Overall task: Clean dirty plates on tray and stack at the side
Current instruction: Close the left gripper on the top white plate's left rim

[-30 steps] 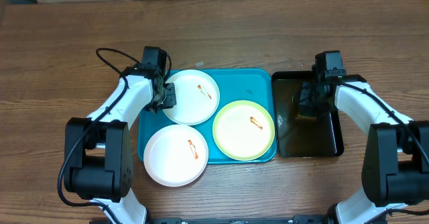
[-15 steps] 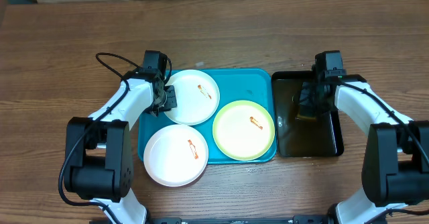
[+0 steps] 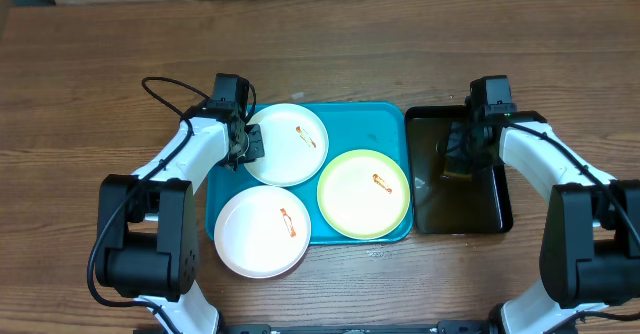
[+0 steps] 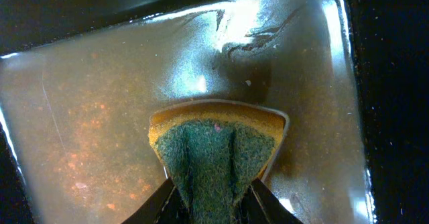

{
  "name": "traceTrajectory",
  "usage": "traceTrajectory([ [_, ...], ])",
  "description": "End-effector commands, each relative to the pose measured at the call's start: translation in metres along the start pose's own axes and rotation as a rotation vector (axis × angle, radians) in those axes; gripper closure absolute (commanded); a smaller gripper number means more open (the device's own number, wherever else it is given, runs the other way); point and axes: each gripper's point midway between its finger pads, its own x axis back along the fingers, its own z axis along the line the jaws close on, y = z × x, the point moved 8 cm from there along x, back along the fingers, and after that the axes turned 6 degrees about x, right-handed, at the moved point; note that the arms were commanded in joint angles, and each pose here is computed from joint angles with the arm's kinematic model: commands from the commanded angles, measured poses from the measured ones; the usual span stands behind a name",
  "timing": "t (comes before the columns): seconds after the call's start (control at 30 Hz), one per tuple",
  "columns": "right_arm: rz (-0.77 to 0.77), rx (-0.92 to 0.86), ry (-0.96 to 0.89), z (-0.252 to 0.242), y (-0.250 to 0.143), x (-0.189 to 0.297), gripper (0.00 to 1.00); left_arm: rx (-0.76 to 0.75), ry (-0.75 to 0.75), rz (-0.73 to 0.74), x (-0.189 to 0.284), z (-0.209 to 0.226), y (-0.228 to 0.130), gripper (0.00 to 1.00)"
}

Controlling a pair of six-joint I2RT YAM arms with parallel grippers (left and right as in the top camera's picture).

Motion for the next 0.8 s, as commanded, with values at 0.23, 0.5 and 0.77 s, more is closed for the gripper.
traceTrajectory([
  [0.23,-0.018,0.003,0.005,0.002,0.004,0.002,0.72,0.009,0.018,0.001,-0.005,0.002,-0.001,0.89],
  [0.5,-0.018,0.003,0.005,0.002,0.004,0.002,0.89,0.009,0.013,0.000,-0.005,0.002,-0.001,0.96],
  [0.77,-0.013,0.003,0.005,0.005,0.015,0.030,0.96,0.009,0.013,0.000,-0.005,0.002,-0.001,0.96],
])
